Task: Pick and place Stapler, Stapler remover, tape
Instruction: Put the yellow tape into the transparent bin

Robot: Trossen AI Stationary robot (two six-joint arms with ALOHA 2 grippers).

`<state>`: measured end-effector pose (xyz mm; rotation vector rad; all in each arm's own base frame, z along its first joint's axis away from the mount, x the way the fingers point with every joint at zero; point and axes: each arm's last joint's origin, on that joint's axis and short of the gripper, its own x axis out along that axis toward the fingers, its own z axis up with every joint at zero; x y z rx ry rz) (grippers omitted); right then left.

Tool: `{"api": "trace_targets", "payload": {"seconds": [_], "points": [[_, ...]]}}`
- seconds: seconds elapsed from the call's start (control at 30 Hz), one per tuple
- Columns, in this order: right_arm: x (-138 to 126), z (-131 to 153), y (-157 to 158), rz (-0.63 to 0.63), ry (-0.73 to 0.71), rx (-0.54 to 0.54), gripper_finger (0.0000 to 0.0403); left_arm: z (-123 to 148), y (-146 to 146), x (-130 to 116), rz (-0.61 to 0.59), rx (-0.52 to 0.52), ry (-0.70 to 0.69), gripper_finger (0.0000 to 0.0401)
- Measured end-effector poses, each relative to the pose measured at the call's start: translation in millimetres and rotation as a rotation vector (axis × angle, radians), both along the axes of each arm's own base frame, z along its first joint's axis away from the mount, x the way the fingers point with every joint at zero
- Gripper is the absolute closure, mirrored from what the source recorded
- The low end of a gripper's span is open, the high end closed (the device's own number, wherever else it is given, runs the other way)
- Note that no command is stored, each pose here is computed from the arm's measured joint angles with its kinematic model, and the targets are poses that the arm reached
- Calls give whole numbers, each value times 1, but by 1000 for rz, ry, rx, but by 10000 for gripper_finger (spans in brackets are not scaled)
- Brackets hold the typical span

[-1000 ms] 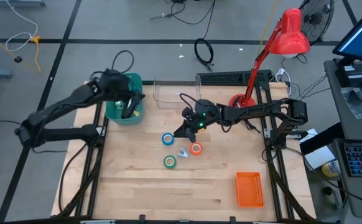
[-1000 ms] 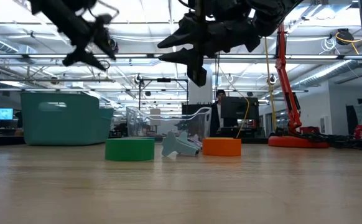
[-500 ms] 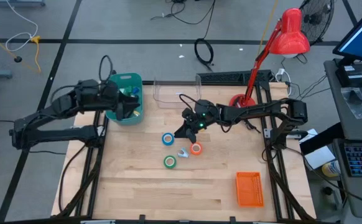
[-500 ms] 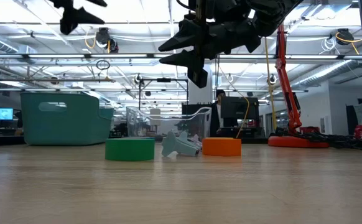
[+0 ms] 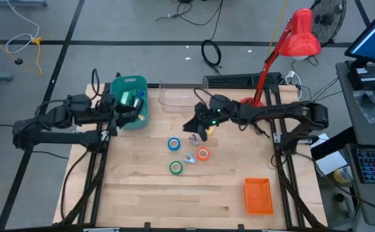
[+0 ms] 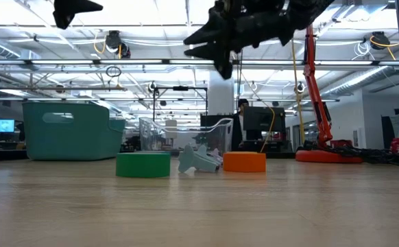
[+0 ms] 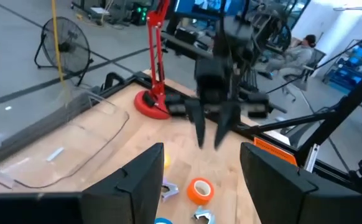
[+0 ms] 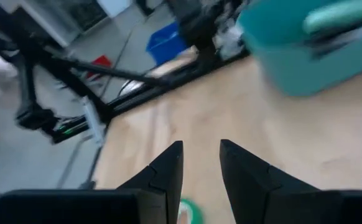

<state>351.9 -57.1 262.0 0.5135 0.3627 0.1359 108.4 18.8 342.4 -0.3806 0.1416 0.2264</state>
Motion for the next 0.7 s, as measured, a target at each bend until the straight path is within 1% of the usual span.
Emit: {"api": "trace_targets", "payload": {"seconds": [0.07, 0.17, 0.4, 0.53, 0.6, 0.7], "points": [[-9, 12, -2, -43, -8, -54, 303, -8, -3, 0, -7, -3, -13, 185], [-27, 27, -1, -106, 26, -126, 303, -16, -8, -1, -21, 2, -62, 185], [-62, 43, 9, -204, 172, -234, 303, -38, -17, -7, -22, 31, -42, 185], [-78, 32, 15, -247, 203, -243, 303, -53, -20, -11, -12, 47, -34, 185], [-86, 23, 17, -270, 211, -222, 303, -59, -22, -14, -28, 47, -43, 185], [-102, 3, 19, -297, 260, -182, 303, -68, -25, -15, -59, 57, -69, 185]]}}
